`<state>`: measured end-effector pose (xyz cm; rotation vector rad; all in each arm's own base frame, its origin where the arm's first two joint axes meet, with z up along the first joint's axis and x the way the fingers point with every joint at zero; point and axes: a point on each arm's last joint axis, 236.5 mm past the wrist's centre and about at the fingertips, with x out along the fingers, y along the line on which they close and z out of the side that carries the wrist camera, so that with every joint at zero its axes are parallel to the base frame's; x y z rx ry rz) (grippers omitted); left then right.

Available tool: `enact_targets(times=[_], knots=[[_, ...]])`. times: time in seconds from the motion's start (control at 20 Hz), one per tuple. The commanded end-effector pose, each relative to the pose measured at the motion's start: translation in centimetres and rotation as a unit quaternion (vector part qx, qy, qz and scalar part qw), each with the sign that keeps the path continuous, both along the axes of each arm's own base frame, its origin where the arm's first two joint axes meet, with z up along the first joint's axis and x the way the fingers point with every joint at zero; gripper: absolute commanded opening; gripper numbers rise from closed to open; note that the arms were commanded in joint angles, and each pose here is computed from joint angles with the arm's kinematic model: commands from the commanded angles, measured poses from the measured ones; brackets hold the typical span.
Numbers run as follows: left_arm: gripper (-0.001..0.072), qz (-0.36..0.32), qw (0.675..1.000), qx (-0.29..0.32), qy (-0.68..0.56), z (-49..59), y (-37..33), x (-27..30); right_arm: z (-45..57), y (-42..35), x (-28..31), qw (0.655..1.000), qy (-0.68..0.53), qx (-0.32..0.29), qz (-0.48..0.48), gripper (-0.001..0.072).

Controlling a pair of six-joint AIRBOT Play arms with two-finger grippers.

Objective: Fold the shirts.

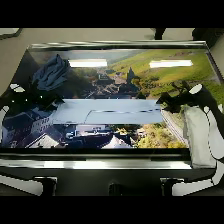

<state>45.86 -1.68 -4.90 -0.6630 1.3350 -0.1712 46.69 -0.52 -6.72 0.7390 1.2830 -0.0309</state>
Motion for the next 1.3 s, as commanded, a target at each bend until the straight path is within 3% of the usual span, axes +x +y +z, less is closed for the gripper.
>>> enact_targets(times=[0.0, 0.3, 0.35, 0.4, 0.45, 0.6, 0.65, 0.7, 0.75, 0.9, 1.0, 1.25], knots=[[0.066, -0.025, 1.0, -0.012, 0.012, 1.8, 0.5, -1.1, 0.1, -1.7, -3.0, 0.999, 0.042, 0.014, 0.03, 0.0646], [0.0656, -0.058, 0.997, -0.023, -0.046, 7.0, -3.8, -1.0, -3.9, 2.9, -4.8, 0.99, 0.101, 0.057, 0.077, 0.0637], [0.0656, -0.074, 0.996, -0.022, -0.051, 7.5, -5.1, -1.2, -4.1, 3.4, -4.4, 0.991, 0.097, 0.052, 0.078, 0.0531], [0.0656, -0.089, 0.994, -0.022, -0.053, 7.7, -6.5, -1.4, -4.1, 3.9, -4.1, 0.992, 0.092, 0.049, 0.076, 0.0331], [0.0655, -0.106, 0.993, -0.023, -0.053, 7.7, -8.0, -1.8, -3.8, 4.1, -3.7, 0.992, 0.087, 0.052, 0.069, 0.0045], [0.0622, -0.15, 0.986, -0.022, -0.062, 7.3, -12.8, -2.2, -0.2, 4.3, -2.6, 0.995, 0.033, 0.046, 0.082, 0.0042], [0.0431, -0.163, 0.984, -0.02, -0.073, 7.1, -14.9, -2.1, 1.9, 4.4, -2.3, 0.995, 0.005, 0.04, 0.091, 0.0042], [0.0168, -0.171, 0.981, -0.017, -0.089, 6.8, -16.9, -1.8, 4.4, 4.7, -2.1, 0.994, -0.026, 0.037, 0.1, 0.0042], [0.0033, -0.18, 0.978, -0.014, -0.109, 6.5, -19.3, -1.5, 7.4, 5.1, -2.0, 0.992, -0.061, 0.037, 0.107, 0.0041], [0.0032, -0.177, 0.977, -0.033, -0.116, 4.4, -26.9, -1.9, 16.3, 7.3, -3.5, 0.98, -0.149, 0.05, 0.125, 0.0041], [0.0032, -0.179, 0.976, -0.076, -0.093, 2.2, -32.2, -3.5, 20.9, 9.0, -5.3, 0.969, -0.197, 0.043, 0.145, 0.0042], [0.0032, -0.091, 0.96, -0.264, -0.007, 0.8, -43.4, -6.5, 26.9, 11.2, -11.6, 0.961, -0.218, 0.047, 0.163, 0.0044]])
